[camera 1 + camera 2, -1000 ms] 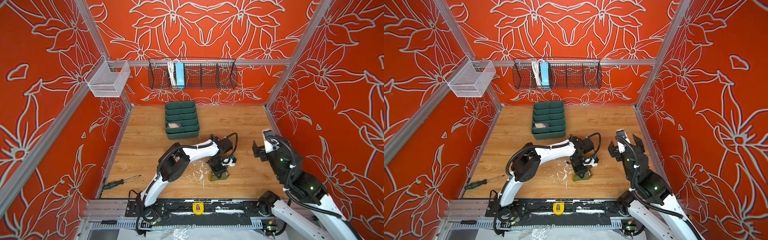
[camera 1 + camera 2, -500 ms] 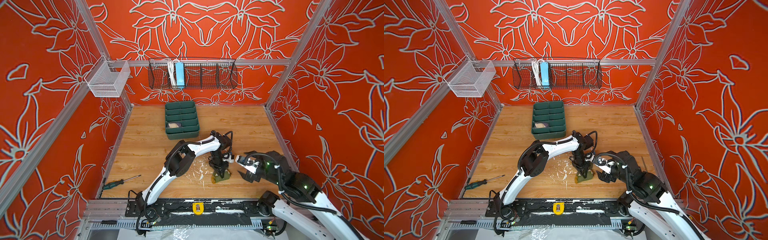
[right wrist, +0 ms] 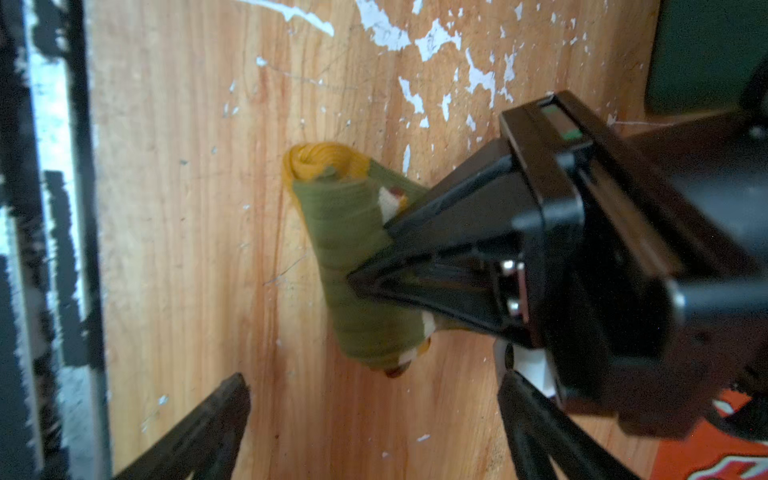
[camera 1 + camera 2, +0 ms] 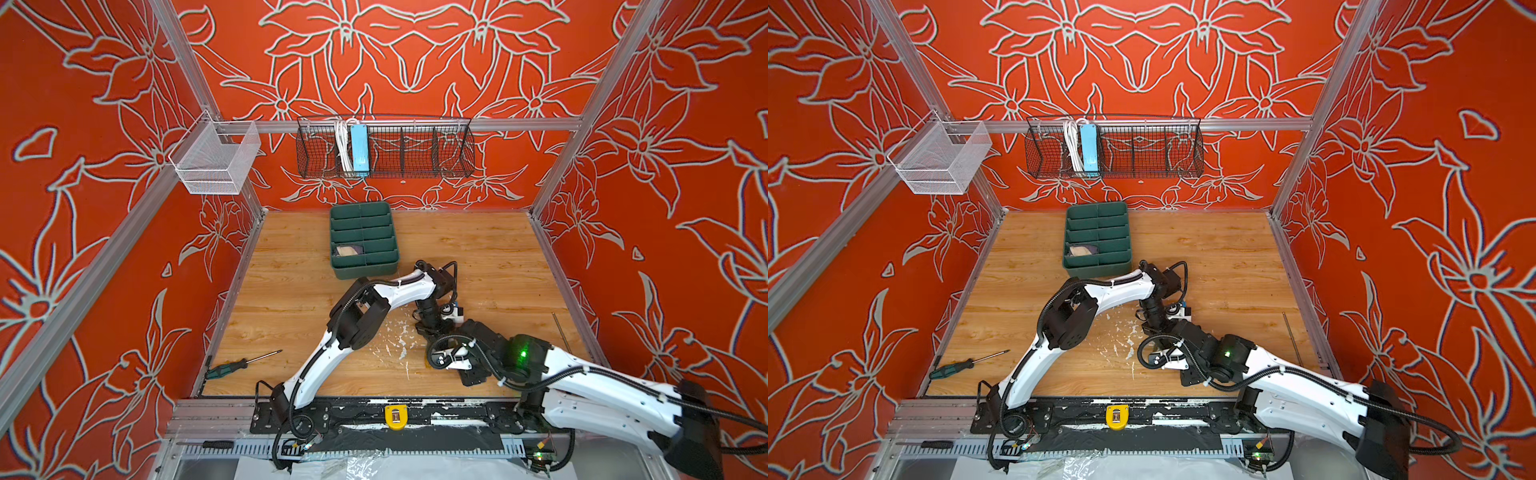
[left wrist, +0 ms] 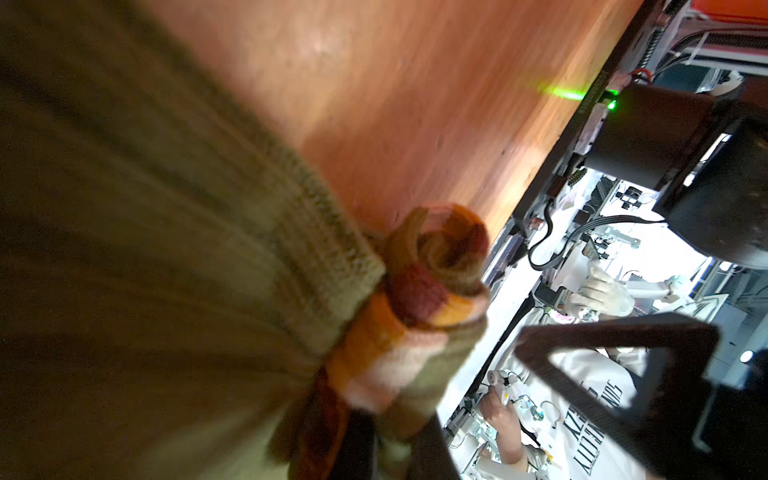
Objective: Roll the socks
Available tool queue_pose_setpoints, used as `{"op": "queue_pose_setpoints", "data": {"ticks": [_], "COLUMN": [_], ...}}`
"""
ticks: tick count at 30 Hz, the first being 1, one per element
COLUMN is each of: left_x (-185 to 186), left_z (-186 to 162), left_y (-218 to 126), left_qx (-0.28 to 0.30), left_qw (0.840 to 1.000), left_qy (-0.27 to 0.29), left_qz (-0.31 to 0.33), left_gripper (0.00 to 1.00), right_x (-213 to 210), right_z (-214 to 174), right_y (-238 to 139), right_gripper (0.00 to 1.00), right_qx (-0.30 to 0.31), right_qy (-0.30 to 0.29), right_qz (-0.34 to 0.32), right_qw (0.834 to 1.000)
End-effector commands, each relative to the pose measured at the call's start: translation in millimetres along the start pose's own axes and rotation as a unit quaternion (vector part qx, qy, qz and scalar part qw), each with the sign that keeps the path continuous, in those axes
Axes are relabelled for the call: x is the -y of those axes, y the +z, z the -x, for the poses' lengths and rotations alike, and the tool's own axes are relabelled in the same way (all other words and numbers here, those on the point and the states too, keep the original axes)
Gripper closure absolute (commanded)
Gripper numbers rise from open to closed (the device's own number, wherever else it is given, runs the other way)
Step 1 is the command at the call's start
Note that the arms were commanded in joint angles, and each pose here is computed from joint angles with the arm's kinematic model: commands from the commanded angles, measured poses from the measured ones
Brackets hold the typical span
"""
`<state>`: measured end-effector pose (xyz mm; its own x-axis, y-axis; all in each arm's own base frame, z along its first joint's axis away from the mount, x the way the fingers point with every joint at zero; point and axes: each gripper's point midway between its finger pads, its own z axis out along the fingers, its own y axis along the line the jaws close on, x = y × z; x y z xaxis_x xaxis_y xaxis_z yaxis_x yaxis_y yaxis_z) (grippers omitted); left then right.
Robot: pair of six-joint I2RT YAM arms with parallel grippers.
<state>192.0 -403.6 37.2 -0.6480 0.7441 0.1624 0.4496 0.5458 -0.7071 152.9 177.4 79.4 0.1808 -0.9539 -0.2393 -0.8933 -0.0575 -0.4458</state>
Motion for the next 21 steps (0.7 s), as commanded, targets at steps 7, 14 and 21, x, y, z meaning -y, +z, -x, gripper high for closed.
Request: {"op": "queue_pose_setpoints", "data": {"ticks": [7,14,21], "left_x": [-42,-39,-35], "left_z": [5,5,9], "left_y": [26,26,23], "left_qx": [0.001,0.003,0.017], "left_qw": [0.998,0.999,0.999], "left_qy": [0.009,0.016,0.025], "left_qz": [0.059,0.051,0.044], "left_gripper": [1.0,1.0,1.0], "right_x": [-5,-2,-20], "right_z": [-7,-6,-6], "right_y": [26,38,55], "right_gripper": [0.06,0.26,0.81], "right_qx": [0.002,0.014,-0.013], "right_qy": [0.014,0.024,0.017], "right_qz": [-0.029,-0.055,0.006], "right_qw": [0.999,0.998,1.0]}}
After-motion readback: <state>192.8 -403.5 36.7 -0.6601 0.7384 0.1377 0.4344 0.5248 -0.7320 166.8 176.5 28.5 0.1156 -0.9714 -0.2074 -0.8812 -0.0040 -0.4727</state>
